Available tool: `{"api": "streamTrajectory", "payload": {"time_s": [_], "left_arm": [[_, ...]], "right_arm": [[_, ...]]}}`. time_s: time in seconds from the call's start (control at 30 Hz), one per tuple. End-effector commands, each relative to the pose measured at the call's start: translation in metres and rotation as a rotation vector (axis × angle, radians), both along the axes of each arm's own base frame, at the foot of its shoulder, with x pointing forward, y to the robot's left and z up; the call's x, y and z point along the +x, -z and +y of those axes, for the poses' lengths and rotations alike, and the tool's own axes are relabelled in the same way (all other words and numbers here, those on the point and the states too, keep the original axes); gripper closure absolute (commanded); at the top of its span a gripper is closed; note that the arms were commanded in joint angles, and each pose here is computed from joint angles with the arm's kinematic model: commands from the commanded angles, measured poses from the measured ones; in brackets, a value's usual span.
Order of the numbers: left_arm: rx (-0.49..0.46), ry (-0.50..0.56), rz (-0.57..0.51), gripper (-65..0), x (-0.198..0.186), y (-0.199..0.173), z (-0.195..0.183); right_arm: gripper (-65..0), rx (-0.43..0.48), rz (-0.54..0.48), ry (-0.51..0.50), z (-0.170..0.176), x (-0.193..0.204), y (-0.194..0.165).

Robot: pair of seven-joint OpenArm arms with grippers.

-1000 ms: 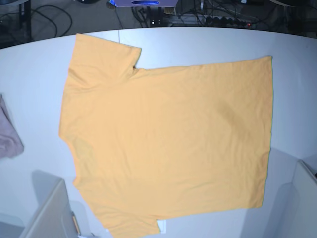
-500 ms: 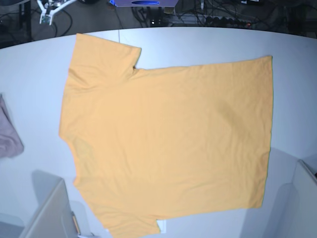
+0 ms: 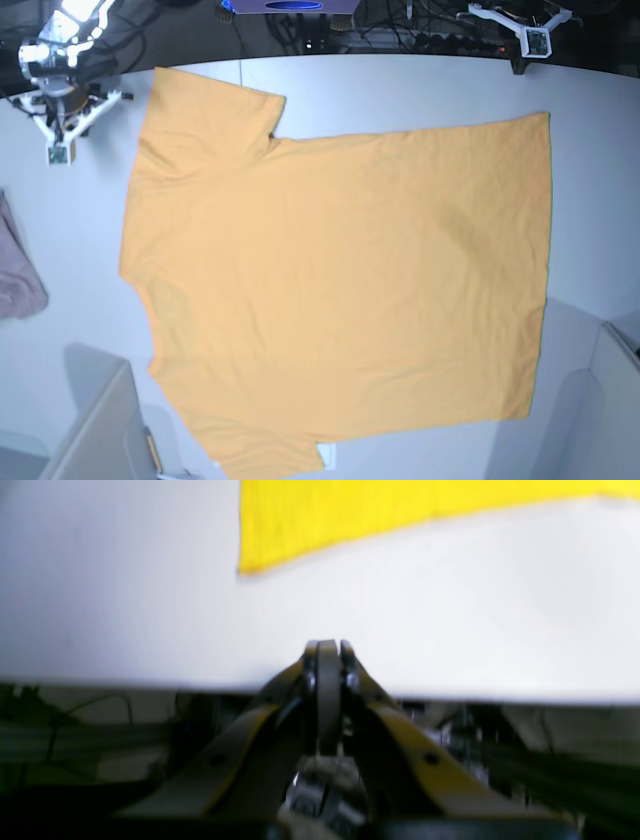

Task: Fold the T-shirt properly
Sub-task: 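Move both grippers down to the shirt's shoulder corners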

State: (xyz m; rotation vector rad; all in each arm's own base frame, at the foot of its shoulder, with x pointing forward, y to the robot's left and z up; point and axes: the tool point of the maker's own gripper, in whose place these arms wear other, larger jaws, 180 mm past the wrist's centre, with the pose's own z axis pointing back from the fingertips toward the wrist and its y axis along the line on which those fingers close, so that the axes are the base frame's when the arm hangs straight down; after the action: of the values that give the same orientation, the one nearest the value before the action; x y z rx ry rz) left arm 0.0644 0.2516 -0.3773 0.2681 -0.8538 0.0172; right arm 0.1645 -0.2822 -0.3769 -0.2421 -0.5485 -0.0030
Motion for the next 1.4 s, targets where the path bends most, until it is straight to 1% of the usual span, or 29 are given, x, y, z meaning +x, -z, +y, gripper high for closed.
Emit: {"api": "streamTrajectory", "payload": {"time_s": [0.0, 0.07, 0.17, 0.23, 0.3, 0.33, 0.37, 0.43, 0.47, 0.5, 0.57, 0.6, 0.63, 0.67, 0.7, 0.77, 0.83, 0.87, 0.9, 1.0, 1.2, 1.33, 1.37], "left_arm": [[0.010, 0.004, -0.029, 0.0, 0.003, -0.009, 0.001], [-0.029, -0.021, -0.068, 0.0, 0.014, -0.012, 0.000], [-0.173, -0.049, -0.134, 0.0, 0.032, -0.015, -0.004], [-0.257, -0.066, -0.125, 0.0, 0.041, -0.017, 0.006], [-0.301, -0.097, -0.111, 0.0, 0.053, -0.020, 0.021], [-0.302, -0.116, -0.106, 0.0, 0.058, -0.022, 0.032], [-0.292, -0.133, -0.102, 0.0, 0.063, -0.026, 0.042], [-0.269, -0.168, -0.107, 0.0, 0.068, -0.033, 0.060], [-0.256, -0.184, -0.114, 0.0, 0.072, -0.037, 0.069], [-0.242, -0.205, -0.120, 0.0, 0.073, -0.041, 0.078], [-0.229, -0.206, -0.125, 0.0, 0.076, -0.047, 0.087], [-0.233, -0.168, -0.128, 0.0, 0.080, -0.050, 0.084], [-0.239, -0.115, -0.124, -2.1, 0.083, -0.052, 0.079], [-0.243, -0.063, -0.123, -9.5, 0.087, -0.054, 0.074], [-0.243, -0.029, -0.123, -15.0, 0.089, -0.057, 0.071], [-0.235, 0.001, -0.120, -26.0, 0.089, -0.060, 0.073], [-0.220, -0.010, -0.140, -33.1, 0.087, -0.066, 0.080], [-0.212, -0.018, -0.148, -34.9, 0.085, -0.069, 0.084], [-0.206, -0.018, -0.156, -35.9, 0.085, -0.072, 0.086], [-0.190, -0.016, -0.161, -35.9, 0.082, -0.075, 0.095], [-0.240, -0.085, -0.108, -35.9, 0.064, -0.047, 0.109], [-0.277, -0.036, -0.078, -35.9, 0.058, -0.035, 0.101], [-0.279, -0.029, -0.076, -35.9, 0.058, -0.034, 0.100]], "right_arm": [[0.0, -0.011, -0.029, -0.010, -0.002, 0.013, -0.010], [0.0, -0.006, -0.025, 0.003, -0.003, 0.028, -0.017], [0.0, 0.011, -0.022, 0.029, -0.001, 0.048, -0.026], [0.0, 0.035, 0.030, 0.050, 0.000, 0.052, -0.022], [0.0, 0.053, 0.072, 0.061, 0.000, 0.054, -0.019], [-6.8, 0.063, 0.086, 0.063, 0.001, 0.054, -0.016], [-15.9, 0.071, 0.088, 0.062, 0.002, 0.056, -0.014], [-29.7, 0.077, 0.096, 0.059, 0.003, 0.055, -0.012], [-34.4, 0.081, 0.096, 0.057, 0.004, 0.055, -0.011], [-36.2, 0.087, 0.105, 0.056, 0.006, 0.054, -0.009], [-36.2, 0.113, 0.112, 0.051, 0.009, 0.054, -0.003], [-36.2, 0.145, 0.096, 0.039, 0.015, 0.057, -0.002], [-36.2, 0.187, 0.068, 0.035, 0.019, 0.060, -0.001], [-36.2, 0.239, 0.040, 0.054, 0.021, 0.059, 0.000], [-36.2, 0.292, 0.020, 0.074, 0.023, 0.058, 0.002], [-36.0, 0.407, 0.011, 0.106, 0.031, 0.053, 0.010], [-36.0, 0.487, 0.015, 0.137, 0.034, 0.049, 0.019], [-36.0, 0.507, 0.023, 0.149, 0.034, 0.046, 0.024], [-36.0, 0.527, 0.034, 0.163, 0.034, 0.043, 0.030], [-36.0, 0.558, 0.069, 0.169, 0.040, 0.037, 0.041], [-36.0, 0.591, 0.109, 0.176, 0.045, 0.028, 0.055], [-36.0, 0.589, 0.144, 0.179, 0.044, 0.015, 0.061], [-36.0, 0.587, 0.156, 0.166, 0.047, 0.013, 0.062]]}}
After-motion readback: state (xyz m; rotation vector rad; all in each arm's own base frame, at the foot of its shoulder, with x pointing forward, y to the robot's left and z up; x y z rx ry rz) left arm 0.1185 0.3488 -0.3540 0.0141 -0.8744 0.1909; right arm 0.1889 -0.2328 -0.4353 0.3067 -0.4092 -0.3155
